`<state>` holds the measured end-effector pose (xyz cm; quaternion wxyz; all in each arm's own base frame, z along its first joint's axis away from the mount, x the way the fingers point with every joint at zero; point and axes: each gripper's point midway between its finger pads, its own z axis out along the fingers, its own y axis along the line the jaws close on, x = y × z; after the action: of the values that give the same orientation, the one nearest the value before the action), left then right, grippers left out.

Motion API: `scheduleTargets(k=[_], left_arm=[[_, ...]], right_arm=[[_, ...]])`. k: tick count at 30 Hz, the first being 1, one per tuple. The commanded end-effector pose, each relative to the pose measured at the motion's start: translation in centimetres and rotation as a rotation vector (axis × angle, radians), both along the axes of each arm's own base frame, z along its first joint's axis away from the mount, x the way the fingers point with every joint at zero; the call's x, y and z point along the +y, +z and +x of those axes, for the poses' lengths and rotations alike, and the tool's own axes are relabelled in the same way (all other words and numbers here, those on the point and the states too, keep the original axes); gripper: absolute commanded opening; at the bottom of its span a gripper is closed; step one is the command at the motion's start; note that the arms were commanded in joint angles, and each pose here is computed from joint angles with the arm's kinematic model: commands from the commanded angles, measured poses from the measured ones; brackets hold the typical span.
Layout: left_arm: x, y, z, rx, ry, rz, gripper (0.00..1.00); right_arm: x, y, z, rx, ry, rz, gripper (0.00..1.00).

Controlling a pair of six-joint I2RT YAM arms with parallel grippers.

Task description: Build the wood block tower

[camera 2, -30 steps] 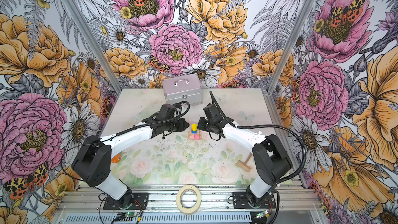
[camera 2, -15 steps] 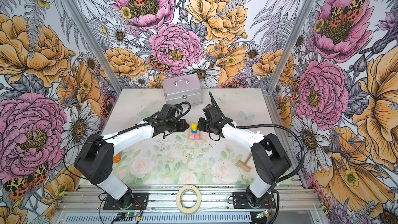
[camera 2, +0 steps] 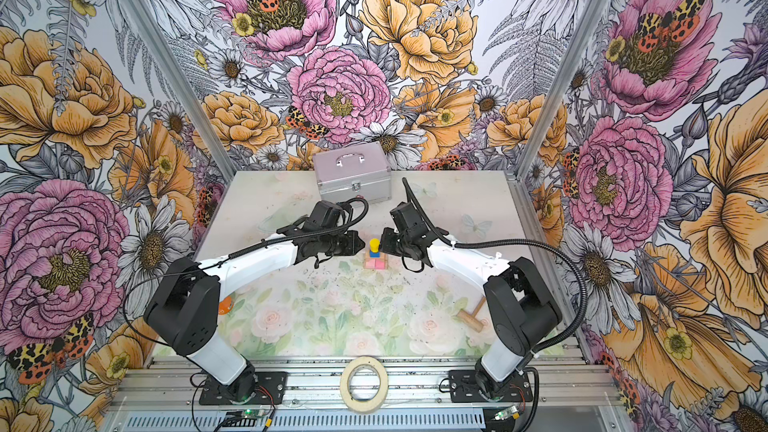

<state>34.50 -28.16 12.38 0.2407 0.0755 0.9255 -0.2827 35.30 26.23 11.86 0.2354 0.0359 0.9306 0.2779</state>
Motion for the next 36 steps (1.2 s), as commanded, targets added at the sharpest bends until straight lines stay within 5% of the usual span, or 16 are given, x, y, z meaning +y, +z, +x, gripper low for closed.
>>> scheduleTargets(k=[1,36], left_arm=[[-0.7,0.42,0.33,-0.019,-0.026,0.003,0.16],[-1.01,0.36,0.24,-0.014,-0.035,0.006,0.16]], right_arm=[[0.57,-0.28,0.08,-0.008,0.007,0.012,0.0],[0.95,-0.36,-0.12,-0.003,0.015,0.019,0.0]])
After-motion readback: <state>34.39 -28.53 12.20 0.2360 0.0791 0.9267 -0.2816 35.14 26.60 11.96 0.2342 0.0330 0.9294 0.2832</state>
